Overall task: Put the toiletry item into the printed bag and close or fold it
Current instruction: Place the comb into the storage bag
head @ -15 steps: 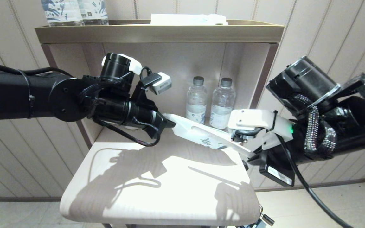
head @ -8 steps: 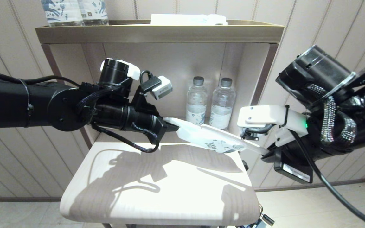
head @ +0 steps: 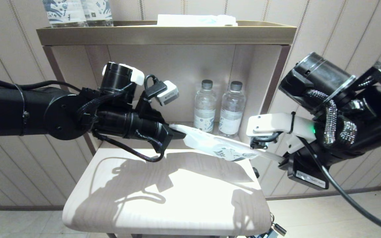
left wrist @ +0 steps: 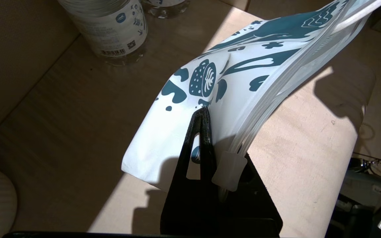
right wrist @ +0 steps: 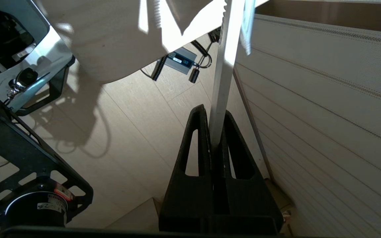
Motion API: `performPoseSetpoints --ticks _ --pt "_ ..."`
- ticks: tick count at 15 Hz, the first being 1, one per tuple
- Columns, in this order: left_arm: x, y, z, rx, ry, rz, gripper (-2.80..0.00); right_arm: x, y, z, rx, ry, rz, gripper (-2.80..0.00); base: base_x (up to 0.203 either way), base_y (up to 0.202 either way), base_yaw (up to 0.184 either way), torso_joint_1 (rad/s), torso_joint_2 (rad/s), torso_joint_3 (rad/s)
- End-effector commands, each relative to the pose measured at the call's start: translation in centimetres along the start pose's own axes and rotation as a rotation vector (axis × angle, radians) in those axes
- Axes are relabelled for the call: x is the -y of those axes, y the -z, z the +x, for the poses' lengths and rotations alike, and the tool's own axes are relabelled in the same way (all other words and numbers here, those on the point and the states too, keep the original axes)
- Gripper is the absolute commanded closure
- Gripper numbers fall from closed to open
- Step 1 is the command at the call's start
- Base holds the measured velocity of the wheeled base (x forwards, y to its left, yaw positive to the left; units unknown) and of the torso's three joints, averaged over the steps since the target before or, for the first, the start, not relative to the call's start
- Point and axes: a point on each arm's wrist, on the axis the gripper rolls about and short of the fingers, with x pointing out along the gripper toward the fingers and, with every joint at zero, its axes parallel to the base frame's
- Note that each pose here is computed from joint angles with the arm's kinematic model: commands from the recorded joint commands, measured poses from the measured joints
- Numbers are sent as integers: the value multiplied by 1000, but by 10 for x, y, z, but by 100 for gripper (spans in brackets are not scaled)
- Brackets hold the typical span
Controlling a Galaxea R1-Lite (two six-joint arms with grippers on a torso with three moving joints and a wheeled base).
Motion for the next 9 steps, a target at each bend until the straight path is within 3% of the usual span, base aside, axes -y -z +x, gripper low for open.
performPoseSetpoints --ticks 1,9 --pt "1 0 -1 1 3 2 0 0 -5 10 -29 -12 -11 0 0 0 0 0 0 0" --pt "11 -4 -3 15 37 18 0 7 -22 13 0 7 -20 0 0 0 0 0 0 0"
